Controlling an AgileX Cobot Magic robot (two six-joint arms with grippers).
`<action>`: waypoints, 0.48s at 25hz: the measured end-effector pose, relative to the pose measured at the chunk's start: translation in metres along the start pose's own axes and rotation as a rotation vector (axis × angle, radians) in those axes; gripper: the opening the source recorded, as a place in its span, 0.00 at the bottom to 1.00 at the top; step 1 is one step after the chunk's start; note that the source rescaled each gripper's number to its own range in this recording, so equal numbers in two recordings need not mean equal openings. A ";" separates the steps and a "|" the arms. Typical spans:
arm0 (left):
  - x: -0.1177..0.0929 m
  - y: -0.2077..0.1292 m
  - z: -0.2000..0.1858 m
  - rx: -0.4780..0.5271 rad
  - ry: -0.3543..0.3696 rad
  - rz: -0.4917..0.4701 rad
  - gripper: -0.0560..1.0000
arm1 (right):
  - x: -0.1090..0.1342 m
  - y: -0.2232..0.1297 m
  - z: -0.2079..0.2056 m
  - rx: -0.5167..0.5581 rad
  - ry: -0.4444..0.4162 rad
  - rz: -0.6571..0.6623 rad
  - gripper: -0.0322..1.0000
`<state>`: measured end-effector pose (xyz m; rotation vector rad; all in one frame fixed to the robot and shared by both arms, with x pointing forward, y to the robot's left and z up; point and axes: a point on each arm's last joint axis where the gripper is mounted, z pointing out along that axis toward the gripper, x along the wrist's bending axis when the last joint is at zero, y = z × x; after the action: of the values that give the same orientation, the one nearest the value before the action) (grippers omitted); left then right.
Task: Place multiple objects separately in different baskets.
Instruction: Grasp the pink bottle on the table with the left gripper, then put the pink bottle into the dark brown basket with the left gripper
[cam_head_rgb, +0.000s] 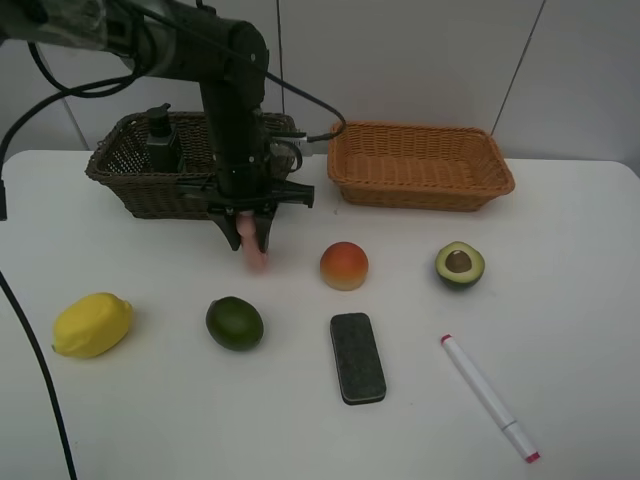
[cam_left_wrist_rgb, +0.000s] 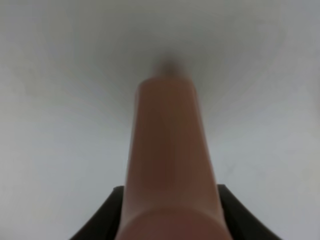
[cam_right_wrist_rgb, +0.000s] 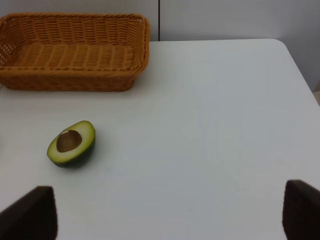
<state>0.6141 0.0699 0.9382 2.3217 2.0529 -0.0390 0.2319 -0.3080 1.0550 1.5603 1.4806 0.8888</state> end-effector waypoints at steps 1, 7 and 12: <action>-0.001 0.000 -0.013 -0.015 -0.007 0.012 0.06 | 0.000 0.000 0.000 0.000 0.000 0.000 0.99; -0.002 0.015 -0.117 -0.285 -0.120 0.062 0.06 | 0.000 0.000 0.000 0.000 -0.001 0.000 0.99; 0.033 0.043 -0.123 -0.339 -0.117 -0.024 0.06 | 0.000 0.000 0.000 0.000 -0.001 0.000 0.99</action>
<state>0.6594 0.1039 1.0605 2.0414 1.8633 0.1569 0.2319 -0.3081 1.0550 1.5601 1.4803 0.8880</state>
